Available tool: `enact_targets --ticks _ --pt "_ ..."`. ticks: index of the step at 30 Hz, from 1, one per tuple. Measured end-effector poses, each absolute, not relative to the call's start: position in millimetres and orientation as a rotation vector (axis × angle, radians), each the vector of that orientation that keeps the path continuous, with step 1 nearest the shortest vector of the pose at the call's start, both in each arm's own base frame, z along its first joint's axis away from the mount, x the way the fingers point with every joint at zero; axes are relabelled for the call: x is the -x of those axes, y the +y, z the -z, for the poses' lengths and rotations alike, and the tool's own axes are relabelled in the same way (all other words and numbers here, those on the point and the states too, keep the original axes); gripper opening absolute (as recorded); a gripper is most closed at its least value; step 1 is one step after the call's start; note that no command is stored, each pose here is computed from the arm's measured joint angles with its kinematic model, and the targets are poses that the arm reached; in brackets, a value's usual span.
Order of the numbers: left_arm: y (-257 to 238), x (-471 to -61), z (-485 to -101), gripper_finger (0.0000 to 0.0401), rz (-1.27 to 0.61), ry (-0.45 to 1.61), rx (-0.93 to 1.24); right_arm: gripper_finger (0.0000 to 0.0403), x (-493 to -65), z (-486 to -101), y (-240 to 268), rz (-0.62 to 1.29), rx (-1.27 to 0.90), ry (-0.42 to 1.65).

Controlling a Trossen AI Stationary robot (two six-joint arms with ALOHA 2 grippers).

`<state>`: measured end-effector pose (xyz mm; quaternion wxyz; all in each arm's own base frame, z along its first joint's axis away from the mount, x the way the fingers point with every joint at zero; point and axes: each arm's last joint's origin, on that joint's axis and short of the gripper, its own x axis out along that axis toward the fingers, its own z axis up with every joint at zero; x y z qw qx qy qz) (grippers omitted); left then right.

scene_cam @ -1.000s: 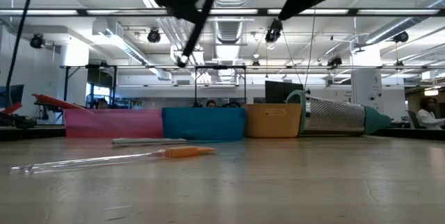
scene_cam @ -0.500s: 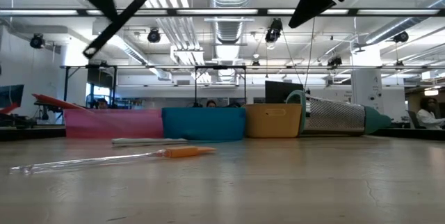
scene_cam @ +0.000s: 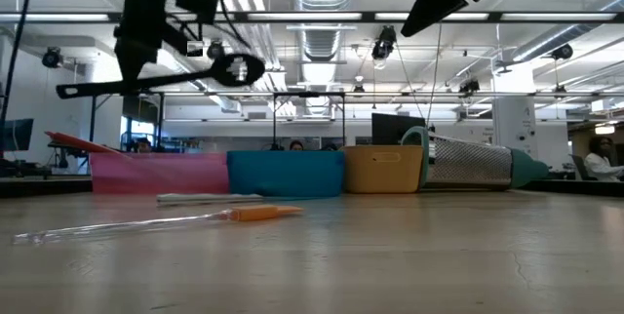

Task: Pick & Place Kitchen Items
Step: Put the black serving spoon with holes into the pink bin

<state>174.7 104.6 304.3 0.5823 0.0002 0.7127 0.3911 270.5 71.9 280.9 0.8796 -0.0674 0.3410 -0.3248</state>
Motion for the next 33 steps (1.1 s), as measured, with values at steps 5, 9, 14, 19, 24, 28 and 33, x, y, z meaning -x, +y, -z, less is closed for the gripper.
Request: enact_targets --ticks 5,9,14,19,24,28,33 --pt "123.6 -181.3 -283.9 0.0019 -0.863 1.786 0.098 0.0052 -270.5 -280.9 71.9 0.663 0.179 0.725" --pt "133.1 -184.9 -273.0 0.0019 -0.801 1.847 0.168 0.0055 -270.4 -281.3 71.5 0.672 0.206 0.722" --pt "143.8 -186.8 -262.3 0.0019 -0.780 1.899 0.221 0.0059 -270.3 -281.9 71.0 0.687 0.229 0.715" --pt "155.0 -183.4 -256.3 0.0019 -0.795 1.930 0.263 0.0053 -270.5 -281.9 70.3 0.689 0.228 0.715" --pt "164.9 -179.9 -250.2 0.0019 -0.813 1.956 0.312 0.0048 -270.7 -281.9 69.3 0.691 0.232 0.718" --pt "172.3 -180.4 -241.4 0.0019 -0.809 1.992 0.347 0.0047 -270.7 -281.9 69.5 0.679 0.261 0.729" --pt "180.8 -182.9 -227.4 0.0019 -0.796 2.051 0.376 0.0047 -270.8 -281.9 69.2 0.678 0.267 0.731"
